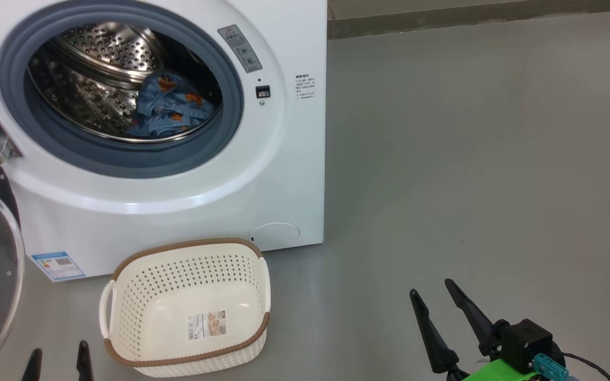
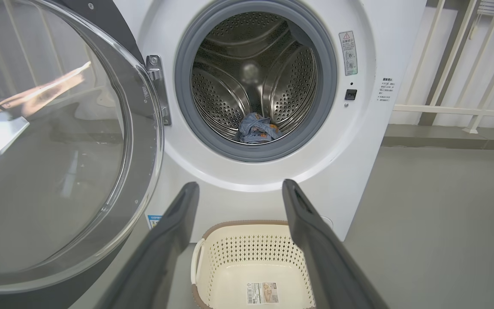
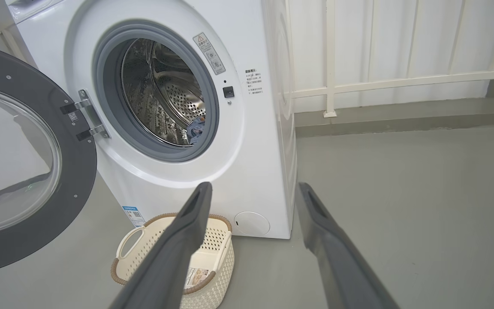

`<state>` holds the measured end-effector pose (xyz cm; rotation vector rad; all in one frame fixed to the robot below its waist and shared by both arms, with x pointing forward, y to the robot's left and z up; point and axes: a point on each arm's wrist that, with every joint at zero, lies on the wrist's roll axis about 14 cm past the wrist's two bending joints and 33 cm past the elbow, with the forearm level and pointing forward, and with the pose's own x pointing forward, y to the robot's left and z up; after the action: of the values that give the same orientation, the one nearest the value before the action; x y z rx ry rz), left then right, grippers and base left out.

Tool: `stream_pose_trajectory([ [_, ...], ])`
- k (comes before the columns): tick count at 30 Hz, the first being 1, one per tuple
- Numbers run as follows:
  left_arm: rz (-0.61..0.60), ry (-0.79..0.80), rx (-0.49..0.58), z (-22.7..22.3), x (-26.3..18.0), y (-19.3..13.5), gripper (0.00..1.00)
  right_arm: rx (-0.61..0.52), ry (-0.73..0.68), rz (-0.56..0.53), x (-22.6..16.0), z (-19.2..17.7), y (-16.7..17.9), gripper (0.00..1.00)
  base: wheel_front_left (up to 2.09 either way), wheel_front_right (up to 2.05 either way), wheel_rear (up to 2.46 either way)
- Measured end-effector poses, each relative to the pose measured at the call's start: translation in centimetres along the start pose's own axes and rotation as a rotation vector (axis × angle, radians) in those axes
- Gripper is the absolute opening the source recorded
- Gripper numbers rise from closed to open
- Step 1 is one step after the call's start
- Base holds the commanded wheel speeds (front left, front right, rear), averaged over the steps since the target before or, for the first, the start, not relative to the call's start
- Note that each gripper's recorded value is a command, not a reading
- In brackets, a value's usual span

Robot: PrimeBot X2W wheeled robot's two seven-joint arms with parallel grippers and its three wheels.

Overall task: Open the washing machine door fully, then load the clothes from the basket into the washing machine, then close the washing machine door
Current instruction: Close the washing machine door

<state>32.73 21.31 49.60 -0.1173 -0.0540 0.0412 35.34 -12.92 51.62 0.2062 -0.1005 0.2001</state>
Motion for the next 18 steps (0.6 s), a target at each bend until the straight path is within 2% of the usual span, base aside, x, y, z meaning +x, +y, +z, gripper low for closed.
stream_pose_trajectory([
  [18, 0.022, -0.004, -0.006, 0.11, -0.37, 0.6, 1.0, 0.001, -0.001, 0.019, 0.46, 0.0, 0.51, 1.0, -0.02, 0.02, 0.0],
])
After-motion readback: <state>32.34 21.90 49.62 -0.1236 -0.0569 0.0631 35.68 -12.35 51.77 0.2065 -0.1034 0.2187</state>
